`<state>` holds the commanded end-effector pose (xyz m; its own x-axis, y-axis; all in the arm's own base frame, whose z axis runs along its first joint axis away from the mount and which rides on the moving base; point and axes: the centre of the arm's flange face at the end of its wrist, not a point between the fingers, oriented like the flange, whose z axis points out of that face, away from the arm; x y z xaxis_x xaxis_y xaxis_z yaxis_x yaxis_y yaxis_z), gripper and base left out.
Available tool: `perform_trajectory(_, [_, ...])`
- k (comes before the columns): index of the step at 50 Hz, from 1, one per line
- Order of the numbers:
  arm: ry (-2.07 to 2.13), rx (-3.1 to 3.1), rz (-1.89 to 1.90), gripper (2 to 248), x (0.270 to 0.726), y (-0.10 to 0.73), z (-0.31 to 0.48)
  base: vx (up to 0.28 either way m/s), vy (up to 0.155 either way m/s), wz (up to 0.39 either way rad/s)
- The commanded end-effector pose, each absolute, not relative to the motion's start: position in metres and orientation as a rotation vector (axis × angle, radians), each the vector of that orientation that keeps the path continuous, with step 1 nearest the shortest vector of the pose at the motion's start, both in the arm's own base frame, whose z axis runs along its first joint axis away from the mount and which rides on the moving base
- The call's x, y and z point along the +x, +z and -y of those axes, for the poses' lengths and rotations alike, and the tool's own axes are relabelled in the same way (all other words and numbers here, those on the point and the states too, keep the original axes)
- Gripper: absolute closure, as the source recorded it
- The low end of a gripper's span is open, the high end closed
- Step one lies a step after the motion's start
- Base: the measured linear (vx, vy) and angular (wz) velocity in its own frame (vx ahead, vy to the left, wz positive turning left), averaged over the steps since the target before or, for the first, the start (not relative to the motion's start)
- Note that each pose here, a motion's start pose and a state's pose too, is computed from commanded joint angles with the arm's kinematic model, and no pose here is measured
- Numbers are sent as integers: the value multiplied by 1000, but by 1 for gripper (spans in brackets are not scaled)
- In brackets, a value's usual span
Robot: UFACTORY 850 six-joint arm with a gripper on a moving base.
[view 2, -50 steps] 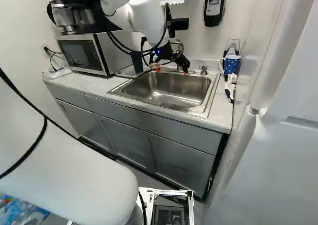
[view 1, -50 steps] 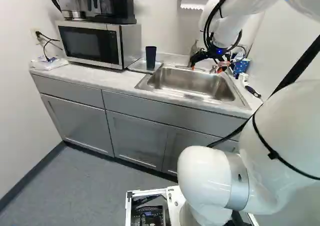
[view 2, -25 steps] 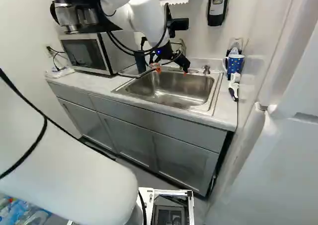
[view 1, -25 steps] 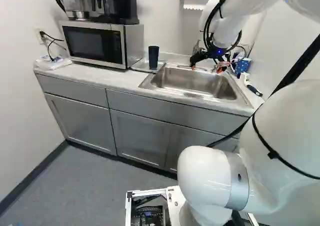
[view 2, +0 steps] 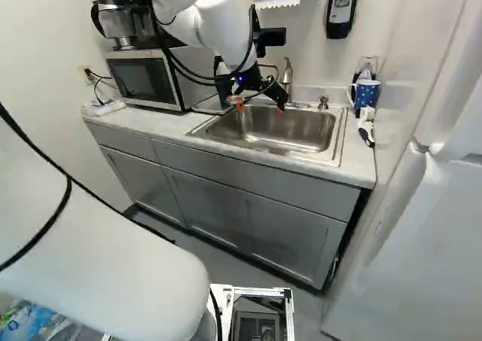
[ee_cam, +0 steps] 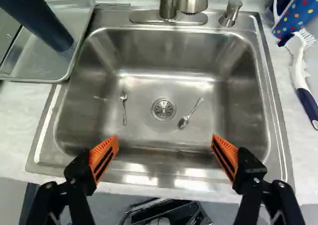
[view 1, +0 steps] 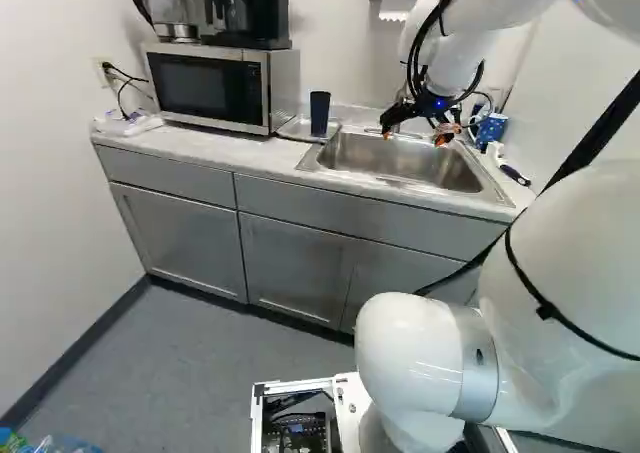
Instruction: Rinse the cup and place it in the tray
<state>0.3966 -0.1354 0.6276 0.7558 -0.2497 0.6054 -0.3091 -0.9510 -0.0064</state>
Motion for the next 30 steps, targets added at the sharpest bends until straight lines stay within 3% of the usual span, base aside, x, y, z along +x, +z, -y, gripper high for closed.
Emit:
perform_trajectory(12, [964, 2855, 455, 3, 397, 628, 135, -73, 79, -52])
perform_trajectory(30, [964, 2855, 455, 3, 397, 628, 135, -81, 54, -237])
